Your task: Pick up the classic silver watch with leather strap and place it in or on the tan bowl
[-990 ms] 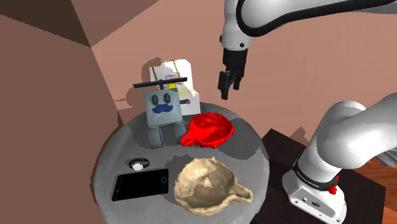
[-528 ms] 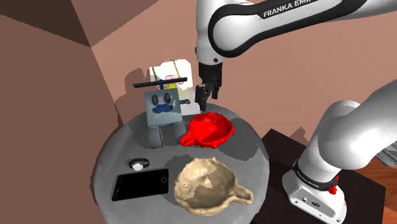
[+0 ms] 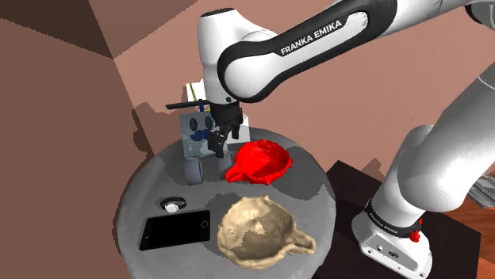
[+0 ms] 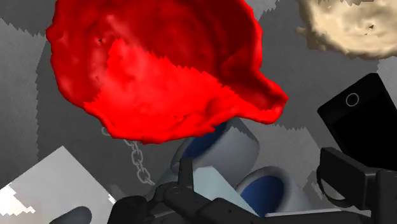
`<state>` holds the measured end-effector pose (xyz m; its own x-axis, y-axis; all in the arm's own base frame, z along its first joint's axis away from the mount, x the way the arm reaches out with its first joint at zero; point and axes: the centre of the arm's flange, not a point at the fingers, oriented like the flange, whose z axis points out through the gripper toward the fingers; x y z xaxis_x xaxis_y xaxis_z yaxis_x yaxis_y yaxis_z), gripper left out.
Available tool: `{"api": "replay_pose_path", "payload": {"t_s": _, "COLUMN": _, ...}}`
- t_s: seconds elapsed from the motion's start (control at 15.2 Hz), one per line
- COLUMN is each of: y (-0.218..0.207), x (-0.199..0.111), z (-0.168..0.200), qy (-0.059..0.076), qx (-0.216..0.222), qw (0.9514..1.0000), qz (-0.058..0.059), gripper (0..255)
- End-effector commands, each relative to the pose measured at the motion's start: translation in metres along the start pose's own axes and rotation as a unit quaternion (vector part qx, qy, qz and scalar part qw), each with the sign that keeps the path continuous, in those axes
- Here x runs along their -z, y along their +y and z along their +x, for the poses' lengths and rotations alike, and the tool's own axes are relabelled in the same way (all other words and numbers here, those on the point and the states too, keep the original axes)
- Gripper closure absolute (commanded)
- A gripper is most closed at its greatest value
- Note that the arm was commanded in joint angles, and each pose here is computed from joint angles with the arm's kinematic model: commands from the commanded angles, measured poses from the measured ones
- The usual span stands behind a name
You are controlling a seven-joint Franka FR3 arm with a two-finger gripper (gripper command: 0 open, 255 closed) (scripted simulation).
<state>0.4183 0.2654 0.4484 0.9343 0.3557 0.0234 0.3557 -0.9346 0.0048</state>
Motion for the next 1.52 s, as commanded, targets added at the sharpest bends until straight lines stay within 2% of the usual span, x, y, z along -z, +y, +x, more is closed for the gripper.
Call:
{"api": "replay_pose_path", "payload": {"t_s": 0.0, "y": -0.022, "x": -0.008, "z": 0.011, "qy": 0.004, "qx": 0.013, "qw": 0.9999, "qz": -0.004, "gripper": 0}}
{"api": "replay_pose_path", "payload": {"t_s": 0.53, "y": -0.106, "x": -0.046, "z": 0.066, "qy": 0.018, "qx": 0.064, "qw": 0.9975, "qz": -0.021, "gripper": 0}}
{"api": "replay_pose_path", "payload": {"t_s": 1.06, "y": -0.195, "x": -0.085, "z": 0.112, "qy": 0.032, "qx": 0.115, "qw": 0.9921, "qz": -0.038, "gripper": 0}}
{"api": "replay_pose_path", "payload": {"t_s": 1.45, "y": -0.198, "x": -0.113, "z": 0.117, "qy": 0.032, "qx": 0.118, "qw": 0.9916, "qz": -0.039, "gripper": 0}}
